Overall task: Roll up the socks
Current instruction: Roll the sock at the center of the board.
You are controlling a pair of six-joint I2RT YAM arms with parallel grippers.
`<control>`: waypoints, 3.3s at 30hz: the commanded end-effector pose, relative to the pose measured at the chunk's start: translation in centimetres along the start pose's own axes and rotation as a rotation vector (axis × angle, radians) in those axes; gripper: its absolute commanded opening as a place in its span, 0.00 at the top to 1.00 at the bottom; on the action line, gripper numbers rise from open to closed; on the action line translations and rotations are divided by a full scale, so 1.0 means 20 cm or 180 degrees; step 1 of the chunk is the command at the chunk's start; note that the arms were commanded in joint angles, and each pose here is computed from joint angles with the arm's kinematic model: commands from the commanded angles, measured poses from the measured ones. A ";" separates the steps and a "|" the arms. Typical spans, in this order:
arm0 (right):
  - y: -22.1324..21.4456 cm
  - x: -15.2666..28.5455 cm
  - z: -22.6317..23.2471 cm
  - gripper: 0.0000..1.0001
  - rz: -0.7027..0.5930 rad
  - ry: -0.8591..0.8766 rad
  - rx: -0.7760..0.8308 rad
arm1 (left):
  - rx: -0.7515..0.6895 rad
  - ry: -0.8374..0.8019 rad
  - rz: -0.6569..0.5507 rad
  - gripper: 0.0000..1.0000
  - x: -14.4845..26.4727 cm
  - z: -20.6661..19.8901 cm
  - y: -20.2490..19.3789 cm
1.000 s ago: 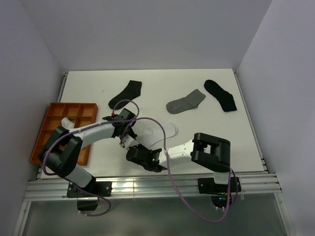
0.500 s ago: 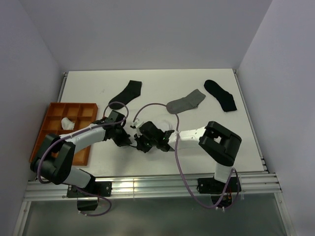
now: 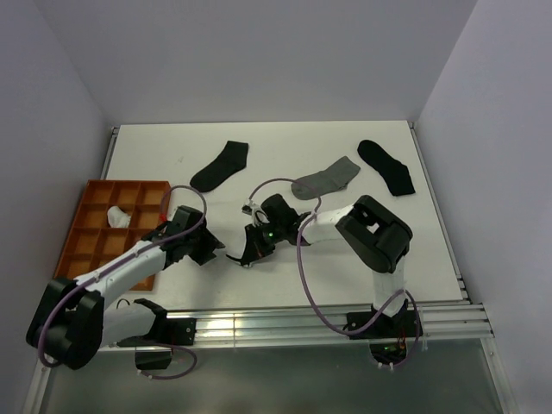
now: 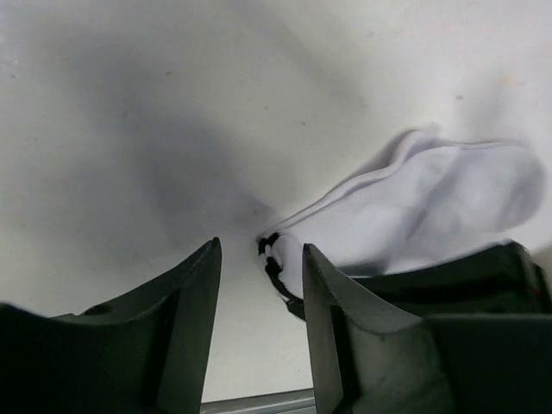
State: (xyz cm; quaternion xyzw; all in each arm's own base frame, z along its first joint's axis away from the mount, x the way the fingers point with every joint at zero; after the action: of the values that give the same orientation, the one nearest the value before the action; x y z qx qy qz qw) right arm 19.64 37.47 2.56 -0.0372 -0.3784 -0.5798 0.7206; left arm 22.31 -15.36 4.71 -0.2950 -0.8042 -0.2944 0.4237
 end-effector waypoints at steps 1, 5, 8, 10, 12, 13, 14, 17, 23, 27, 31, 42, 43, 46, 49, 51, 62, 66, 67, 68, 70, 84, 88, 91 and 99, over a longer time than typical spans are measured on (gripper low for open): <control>-0.16 0.03 -0.06 1.00 0.0354 0.0146 -0.0680 | 0.0175 -0.0427 -0.0190 0.52 0.04 -0.10 0.04; -0.16 0.03 -0.07 1.00 0.0279 0.0289 -0.1086 | 0.0128 -0.0657 -0.0217 0.53 0.06 -0.13 -0.02; -0.18 0.02 -0.09 1.00 0.0243 0.0318 -0.1246 | 0.0063 -0.0711 -0.0112 0.52 0.05 -0.14 -0.11; -0.18 0.02 -0.10 1.00 0.0232 0.0323 -0.1323 | 0.0023 -0.0724 -0.0034 0.53 0.04 -0.15 -0.15; -0.19 0.02 -0.12 1.00 0.0199 0.0289 -0.1353 | -0.0025 -0.0665 0.0029 0.54 0.01 -0.13 -0.19; -0.20 0.02 -0.13 1.00 0.0183 0.0260 -0.1367 | -0.0045 -0.0646 0.0031 0.55 0.00 -0.13 -0.19; -0.20 0.02 -0.14 1.00 0.0176 0.0242 -0.1386 | -0.0062 -0.0615 0.0043 0.55 -0.01 -0.13 -0.20; -0.20 0.03 -0.15 1.00 0.0144 0.0241 -0.1441 | -0.0100 -0.0559 0.0086 0.57 -0.04 -0.11 -0.23; -0.20 0.03 -0.16 1.00 0.0110 0.0290 -0.1542 | -0.0123 -0.0452 0.0130 0.59 -0.08 -0.07 -0.26; -0.19 0.03 -0.16 1.00 0.0093 0.0292 -0.1529 | -0.0171 -0.0328 0.0150 0.66 -0.10 -0.04 -0.27; -0.16 0.05 -0.13 0.96 0.0016 0.0326 -0.1303 | -0.0226 -0.0143 0.0166 0.77 -0.12 0.00 -0.28; 0.01 0.21 -0.02 0.53 -0.0520 -0.0138 -0.0311 | -0.0675 0.0270 0.0233 0.88 -0.12 -0.02 -0.25; 0.03 0.22 -0.02 0.52 -0.0585 -0.0245 -0.0128 | -0.0708 0.0257 0.0225 0.88 -0.11 -0.06 -0.23; 0.08 0.28 -0.03 0.50 -0.0844 -0.0786 0.0278 | -0.0796 0.0350 0.0279 0.88 -0.11 -0.07 -0.23; 0.10 0.32 -0.01 0.49 -0.1056 -0.1267 0.0684 | -0.0874 0.0419 0.0340 0.88 -0.12 -0.09 -0.23; 0.10 0.33 0.03 0.49 -0.1190 -0.1538 0.0969 | -0.0901 0.0443 0.0357 0.88 -0.11 -0.10 -0.23; 0.02 0.13 0.10 0.54 -0.1127 -0.1973 0.1605 | -0.0934 0.0496 0.0472 0.87 -0.14 -0.11 -0.26; 0.01 0.08 0.09 0.55 -0.1084 -0.2071 0.1682 | -0.0926 0.0514 0.0468 0.87 -0.14 -0.10 -0.25; 0.01 0.07 0.07 0.56 -0.1067 -0.2094 0.1691 | -0.0924 0.0535 0.0468 0.87 -0.15 -0.10 -0.25; 0.00 0.06 0.07 0.57 -0.1047 -0.2110 0.1713 | -0.0925 0.0542 0.0466 0.87 -0.15 -0.10 -0.25; 0.00 0.05 0.06 0.58 -0.1017 -0.2167 0.1766 | -0.0901 0.0605 0.0483 0.87 -0.15 -0.07 -0.25; -0.10 -0.07 0.04 0.93 -0.0601 -0.2341 0.2195 | -0.0382 0.0630 0.0364 0.87 -0.09 0.14 -0.11; -0.15 -0.09 0.07 1.00 -0.0383 -0.2073 0.2065 | -0.0224 0.0462 0.0360 0.82 -0.10 0.11 -0.11; -0.19 -0.10 0.09 1.00 -0.0179 -0.1721 0.1787 | -0.0087 0.0267 0.0265 0.71 -0.08 0.03 -0.08; -0.17 -0.02 0.08 1.00 0.0049 -0.0857 0.0842 | 0.0181 -0.0382 -0.0057 0.41 0.06 -0.10 -0.02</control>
State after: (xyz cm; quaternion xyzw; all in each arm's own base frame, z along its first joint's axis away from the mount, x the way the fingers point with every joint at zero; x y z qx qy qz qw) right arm 18.74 38.99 2.99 0.0185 -0.6369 -0.5132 0.5751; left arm 21.45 -16.67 5.08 -0.3175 -0.8065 -0.2795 0.4131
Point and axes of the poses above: each gripper's point midway between its finger pads, its own x axis back along the fingers, its own z axis along the line the jaws close on, y = z × x, the point moved 1 cm from there along x, back along the fingers, and after that the axes turned 4 degrees about -x, right-handed, at the moved point
